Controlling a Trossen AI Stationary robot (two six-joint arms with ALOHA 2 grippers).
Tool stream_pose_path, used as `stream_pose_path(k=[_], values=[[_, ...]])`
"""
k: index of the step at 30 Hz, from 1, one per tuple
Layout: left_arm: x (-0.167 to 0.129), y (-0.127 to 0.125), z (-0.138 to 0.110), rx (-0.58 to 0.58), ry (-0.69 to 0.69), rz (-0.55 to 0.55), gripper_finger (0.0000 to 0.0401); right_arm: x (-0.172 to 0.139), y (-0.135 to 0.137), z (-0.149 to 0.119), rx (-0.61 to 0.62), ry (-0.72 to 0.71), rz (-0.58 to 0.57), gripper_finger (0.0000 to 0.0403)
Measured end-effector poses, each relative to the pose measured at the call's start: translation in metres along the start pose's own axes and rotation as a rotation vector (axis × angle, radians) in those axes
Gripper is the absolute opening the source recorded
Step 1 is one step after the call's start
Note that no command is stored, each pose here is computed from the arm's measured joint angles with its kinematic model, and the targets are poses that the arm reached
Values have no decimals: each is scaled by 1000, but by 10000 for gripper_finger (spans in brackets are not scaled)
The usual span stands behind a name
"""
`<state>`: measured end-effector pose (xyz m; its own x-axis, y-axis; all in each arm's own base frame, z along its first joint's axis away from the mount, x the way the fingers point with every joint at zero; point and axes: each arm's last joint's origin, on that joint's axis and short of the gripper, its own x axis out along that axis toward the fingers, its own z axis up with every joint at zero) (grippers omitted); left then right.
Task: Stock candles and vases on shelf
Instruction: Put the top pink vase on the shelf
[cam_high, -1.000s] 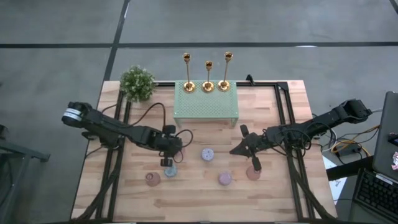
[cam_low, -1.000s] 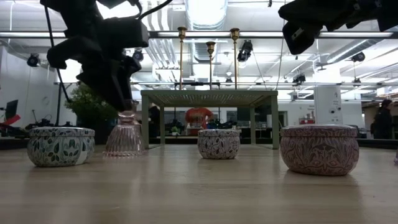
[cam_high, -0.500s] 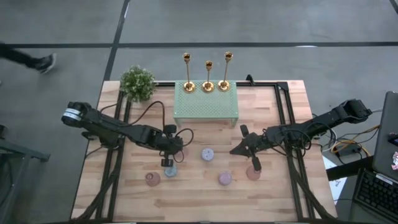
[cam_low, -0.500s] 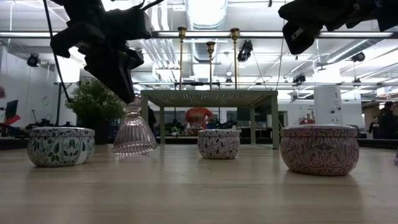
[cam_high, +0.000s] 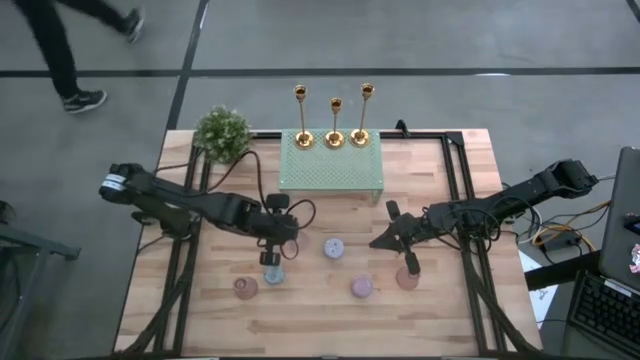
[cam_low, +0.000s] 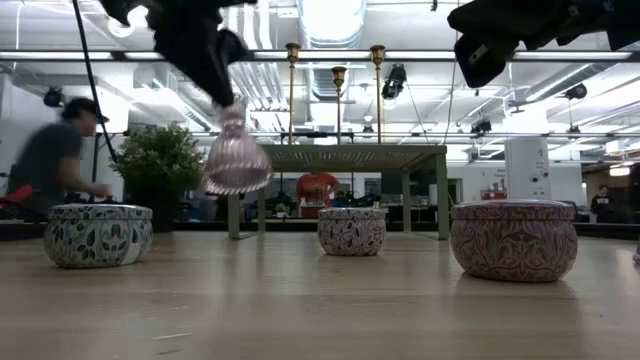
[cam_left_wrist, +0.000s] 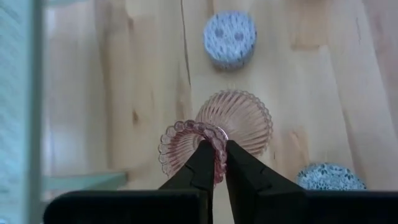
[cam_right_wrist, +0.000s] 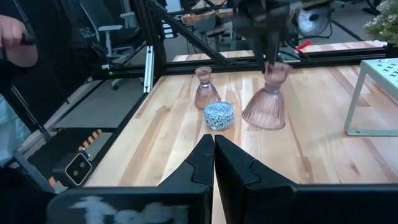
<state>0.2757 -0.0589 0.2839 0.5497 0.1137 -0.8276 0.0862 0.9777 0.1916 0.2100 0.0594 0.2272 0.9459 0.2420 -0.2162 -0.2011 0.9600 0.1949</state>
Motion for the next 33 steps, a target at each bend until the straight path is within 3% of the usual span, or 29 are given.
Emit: stream_pose_path(k=[17,27,33], values=[[-57,32,30,86,-17,218,24,0,0,0,0,0,0,8],[-58,74,38,69,-59,316,24,0,0,0,-1,-1,0,8],[-55,107,39,24,-111,321,24,0,0,0,-8,-1,0,8]])
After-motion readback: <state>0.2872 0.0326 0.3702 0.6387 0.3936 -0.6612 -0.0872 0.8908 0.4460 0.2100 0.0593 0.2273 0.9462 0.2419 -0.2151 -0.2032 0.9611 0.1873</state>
